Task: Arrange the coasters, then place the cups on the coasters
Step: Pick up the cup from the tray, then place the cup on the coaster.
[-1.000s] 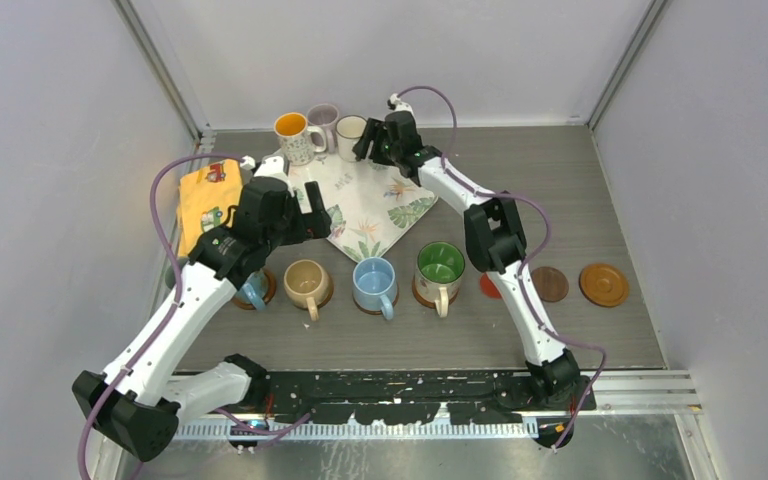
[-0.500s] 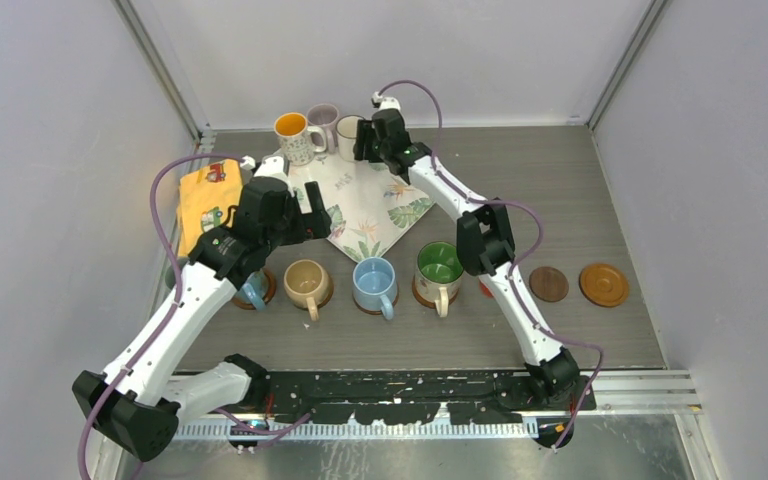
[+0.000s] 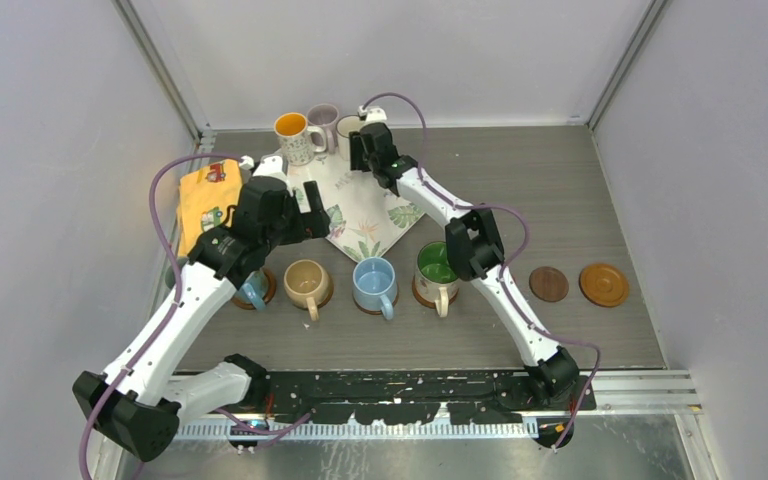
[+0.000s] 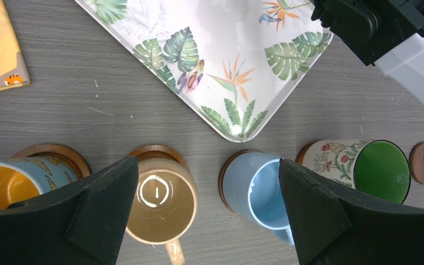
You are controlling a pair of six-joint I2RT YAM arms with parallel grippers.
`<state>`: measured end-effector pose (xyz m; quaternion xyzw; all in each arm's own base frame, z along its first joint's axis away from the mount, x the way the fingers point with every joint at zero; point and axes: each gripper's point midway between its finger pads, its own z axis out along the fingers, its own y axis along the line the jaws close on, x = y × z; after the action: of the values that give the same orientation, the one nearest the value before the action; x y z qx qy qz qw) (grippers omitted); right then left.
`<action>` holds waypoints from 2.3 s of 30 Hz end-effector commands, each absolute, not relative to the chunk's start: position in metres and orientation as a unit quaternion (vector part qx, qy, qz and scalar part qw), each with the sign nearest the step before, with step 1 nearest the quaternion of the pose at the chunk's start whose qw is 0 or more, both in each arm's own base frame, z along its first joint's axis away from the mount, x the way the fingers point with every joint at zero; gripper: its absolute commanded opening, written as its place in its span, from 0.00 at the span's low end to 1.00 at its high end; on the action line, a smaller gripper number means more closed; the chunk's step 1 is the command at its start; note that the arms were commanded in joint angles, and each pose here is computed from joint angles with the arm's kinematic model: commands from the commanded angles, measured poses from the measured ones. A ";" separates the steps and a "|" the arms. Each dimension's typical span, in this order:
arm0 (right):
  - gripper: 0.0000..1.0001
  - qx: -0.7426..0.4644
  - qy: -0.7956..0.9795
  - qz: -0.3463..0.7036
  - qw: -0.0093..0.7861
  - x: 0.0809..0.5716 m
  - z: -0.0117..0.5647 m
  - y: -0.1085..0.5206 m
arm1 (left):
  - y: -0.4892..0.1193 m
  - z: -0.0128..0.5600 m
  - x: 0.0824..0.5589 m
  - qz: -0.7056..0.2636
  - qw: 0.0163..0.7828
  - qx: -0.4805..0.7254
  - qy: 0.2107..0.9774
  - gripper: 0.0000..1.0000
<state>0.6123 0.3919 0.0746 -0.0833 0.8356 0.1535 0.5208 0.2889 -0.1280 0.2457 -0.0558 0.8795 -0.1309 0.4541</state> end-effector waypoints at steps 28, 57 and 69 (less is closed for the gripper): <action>0.01 -0.087 0.826 0.127 0.542 0.534 0.166 0.363 | -0.125 0.258 0.284 -0.155 0.479 -0.058 0.862 1.00; 0.01 0.088 0.756 0.004 0.649 0.462 0.284 0.219 | -0.128 0.243 0.284 -0.159 0.471 -0.061 0.866 1.00; 0.01 0.189 0.761 -0.050 0.619 0.389 0.288 0.113 | -0.148 0.242 0.290 -0.197 0.459 -0.043 0.865 1.00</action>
<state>0.4120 0.1373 0.2306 0.1095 0.8125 -0.0751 0.5676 0.2820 -0.1374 0.2280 -0.0472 0.8799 -0.1666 0.4425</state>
